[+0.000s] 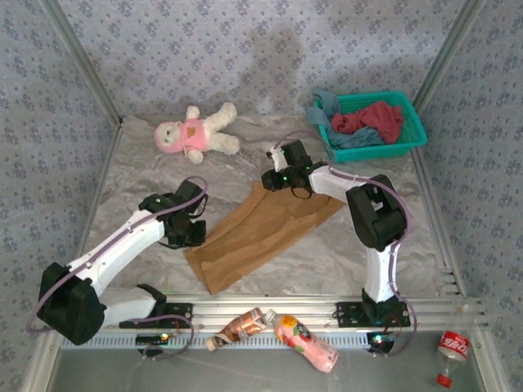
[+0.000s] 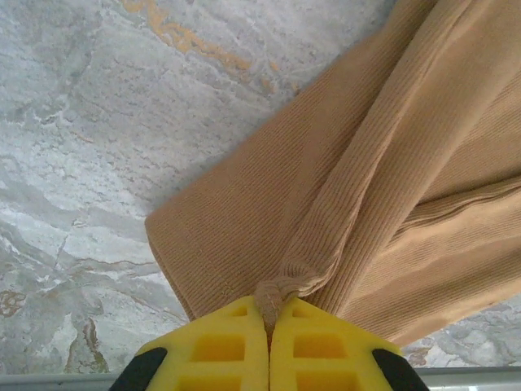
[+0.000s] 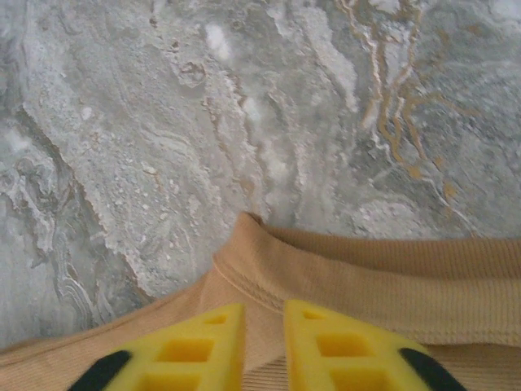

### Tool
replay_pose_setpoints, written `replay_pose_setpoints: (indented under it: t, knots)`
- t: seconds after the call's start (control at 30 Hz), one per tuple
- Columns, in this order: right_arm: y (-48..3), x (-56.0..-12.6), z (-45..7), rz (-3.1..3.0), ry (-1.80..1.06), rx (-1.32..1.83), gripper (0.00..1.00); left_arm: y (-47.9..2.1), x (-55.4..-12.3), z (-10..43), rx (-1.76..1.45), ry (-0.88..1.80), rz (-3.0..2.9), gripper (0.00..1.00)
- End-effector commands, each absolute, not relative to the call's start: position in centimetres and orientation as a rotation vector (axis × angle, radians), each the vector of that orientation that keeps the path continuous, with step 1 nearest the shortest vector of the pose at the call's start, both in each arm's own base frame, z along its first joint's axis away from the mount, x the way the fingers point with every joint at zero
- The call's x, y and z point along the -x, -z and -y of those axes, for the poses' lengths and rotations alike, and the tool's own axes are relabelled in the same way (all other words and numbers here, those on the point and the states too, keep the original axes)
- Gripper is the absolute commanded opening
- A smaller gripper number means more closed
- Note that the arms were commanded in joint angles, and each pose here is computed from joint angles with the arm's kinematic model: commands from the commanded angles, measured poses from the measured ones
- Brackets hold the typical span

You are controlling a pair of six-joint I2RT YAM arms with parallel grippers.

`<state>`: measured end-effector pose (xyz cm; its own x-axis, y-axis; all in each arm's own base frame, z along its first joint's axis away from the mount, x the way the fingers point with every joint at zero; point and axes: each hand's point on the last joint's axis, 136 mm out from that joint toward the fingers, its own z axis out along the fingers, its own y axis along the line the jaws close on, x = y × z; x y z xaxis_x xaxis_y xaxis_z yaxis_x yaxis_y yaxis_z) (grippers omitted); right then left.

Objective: Fold and stack the tank tops

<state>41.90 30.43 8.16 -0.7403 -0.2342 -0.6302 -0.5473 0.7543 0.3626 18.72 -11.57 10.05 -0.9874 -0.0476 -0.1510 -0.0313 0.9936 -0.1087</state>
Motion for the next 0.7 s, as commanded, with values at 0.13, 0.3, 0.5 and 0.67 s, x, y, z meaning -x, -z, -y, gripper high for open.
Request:
replay_pose_setpoints:
  t: [0.13,0.3,0.5,0.67]
  knots:
    - [-7.8,-43.0,-32.8,-2.347,-0.653,0.752,0.35,-8.8,-17.8,12.5,0.049,0.162,-3.022,0.06]
    - [-5.5,-43.3,-33.1,-2.398,-0.585,0.852,0.38,-8.1,-17.3,12.7,0.033,0.152,-3.039,0.06]
    - [-3.8,-43.3,-33.6,-2.436,-0.539,0.926,0.38,-7.4,-16.9,13.0,0.019,0.155,-3.057,0.06]
    - [-4.0,-44.1,-34.2,-2.415,-0.531,0.932,0.25,-6.8,-16.7,13.0,0.006,0.14,-3.077,0.06]
